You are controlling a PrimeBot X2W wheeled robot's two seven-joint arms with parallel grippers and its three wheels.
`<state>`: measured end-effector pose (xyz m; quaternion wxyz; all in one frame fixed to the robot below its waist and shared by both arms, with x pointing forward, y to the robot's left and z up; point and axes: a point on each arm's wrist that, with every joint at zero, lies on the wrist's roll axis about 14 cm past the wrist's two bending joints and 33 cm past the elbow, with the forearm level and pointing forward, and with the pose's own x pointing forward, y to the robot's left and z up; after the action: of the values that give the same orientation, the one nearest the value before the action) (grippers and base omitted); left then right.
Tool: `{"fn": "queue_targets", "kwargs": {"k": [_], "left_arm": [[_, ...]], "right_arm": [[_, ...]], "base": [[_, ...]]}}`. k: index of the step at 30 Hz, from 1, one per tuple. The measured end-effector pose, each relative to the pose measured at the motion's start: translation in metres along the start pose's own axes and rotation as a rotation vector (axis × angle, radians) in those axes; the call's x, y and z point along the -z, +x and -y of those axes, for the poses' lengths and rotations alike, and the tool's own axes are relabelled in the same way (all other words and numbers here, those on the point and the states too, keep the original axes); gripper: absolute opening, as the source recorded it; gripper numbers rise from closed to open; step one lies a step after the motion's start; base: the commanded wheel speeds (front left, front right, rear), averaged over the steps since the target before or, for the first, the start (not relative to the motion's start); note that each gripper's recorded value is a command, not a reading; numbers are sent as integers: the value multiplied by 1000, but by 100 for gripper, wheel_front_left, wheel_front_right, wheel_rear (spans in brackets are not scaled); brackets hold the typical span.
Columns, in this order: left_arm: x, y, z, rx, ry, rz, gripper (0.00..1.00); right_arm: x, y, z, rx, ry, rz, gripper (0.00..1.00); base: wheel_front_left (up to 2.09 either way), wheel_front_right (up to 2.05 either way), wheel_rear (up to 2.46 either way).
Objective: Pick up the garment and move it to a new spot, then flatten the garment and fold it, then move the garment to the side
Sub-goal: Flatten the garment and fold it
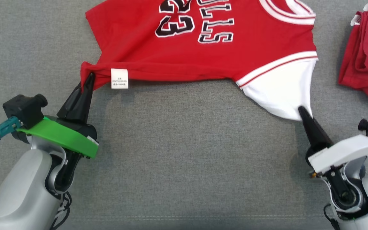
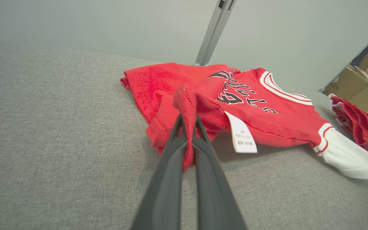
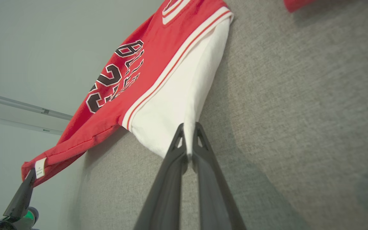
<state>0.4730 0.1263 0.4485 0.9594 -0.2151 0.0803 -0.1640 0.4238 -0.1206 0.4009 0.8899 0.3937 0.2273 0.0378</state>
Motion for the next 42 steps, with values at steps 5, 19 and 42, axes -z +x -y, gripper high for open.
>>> {"fn": "queue_targets", "kwargs": {"k": [5,19,42], "left_arm": [[-15,-15,5,-20,-29,60,0],[4,-64,-5,-118,-49,40,0],[34,-107,-21,-245,-48,-9,24]], "right_arm": [[22,-31,17,30,-71,-126,0],[31,-77,16,27,-70,-184,0],[74,-125,32,74,-103,-394,0]], "base": [[0,0,0],[0,0,0],[0,0,0]]}}
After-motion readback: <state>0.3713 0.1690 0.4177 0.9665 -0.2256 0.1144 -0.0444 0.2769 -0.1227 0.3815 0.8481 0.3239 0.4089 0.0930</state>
